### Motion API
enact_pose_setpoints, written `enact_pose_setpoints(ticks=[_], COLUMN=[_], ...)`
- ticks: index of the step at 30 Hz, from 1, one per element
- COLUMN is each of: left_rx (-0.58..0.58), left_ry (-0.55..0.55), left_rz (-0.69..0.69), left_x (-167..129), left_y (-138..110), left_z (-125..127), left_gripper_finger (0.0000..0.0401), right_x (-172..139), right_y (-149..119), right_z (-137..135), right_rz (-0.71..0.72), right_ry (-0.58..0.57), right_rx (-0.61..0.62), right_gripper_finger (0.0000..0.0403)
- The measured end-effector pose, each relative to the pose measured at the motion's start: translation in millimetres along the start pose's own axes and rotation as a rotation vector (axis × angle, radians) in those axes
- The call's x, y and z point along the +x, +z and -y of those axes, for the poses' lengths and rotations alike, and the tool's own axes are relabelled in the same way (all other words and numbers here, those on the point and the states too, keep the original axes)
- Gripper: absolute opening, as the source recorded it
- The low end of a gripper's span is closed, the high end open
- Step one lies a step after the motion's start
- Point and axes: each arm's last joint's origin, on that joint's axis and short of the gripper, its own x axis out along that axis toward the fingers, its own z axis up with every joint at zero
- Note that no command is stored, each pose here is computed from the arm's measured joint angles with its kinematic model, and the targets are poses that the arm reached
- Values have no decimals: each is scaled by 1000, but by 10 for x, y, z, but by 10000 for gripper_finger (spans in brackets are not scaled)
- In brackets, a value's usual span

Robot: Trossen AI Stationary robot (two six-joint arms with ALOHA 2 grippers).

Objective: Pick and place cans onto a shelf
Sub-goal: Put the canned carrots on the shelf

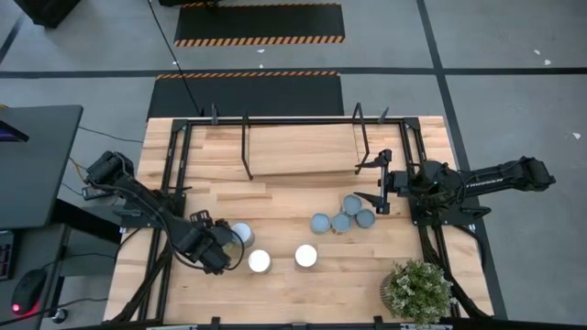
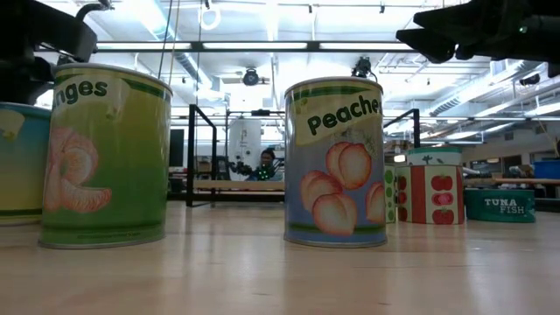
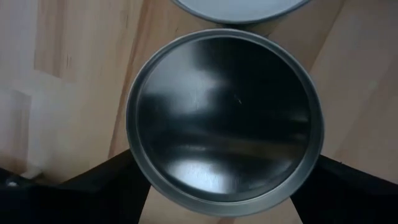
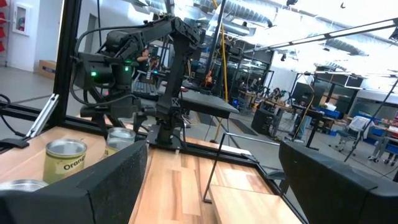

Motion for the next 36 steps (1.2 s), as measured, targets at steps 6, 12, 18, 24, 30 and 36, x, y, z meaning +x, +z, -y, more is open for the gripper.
enact_pose_setpoints(ticks=[6,12,18,24,30,36], left_rx=[-33,-75,-105,-105,-123,-163], left_ry=[-37,-61,-69,-74,-82,-117], left_rz=[39,61,79,74,29,12], left_x=[-1,-4,-6,-10,-10,-105], left_y=[31,47,55,54,36,-6], left_z=[41,67,80,82,76,24], left_gripper_finger=[330,329,311,286,282,271], right_x=[1,1,1,1,1,1], right_y=[-1,-2,-2,-8,-9,-10], right_z=[0,0,-1,-2,-2,-3], right_rz=[-1,-2,-2,-8,-9,-10], right_ry=[0,0,0,1,1,1], right_rx=[-2,8,33,39,52,58], right_gripper_finger=[372,372,372,372,372,372])
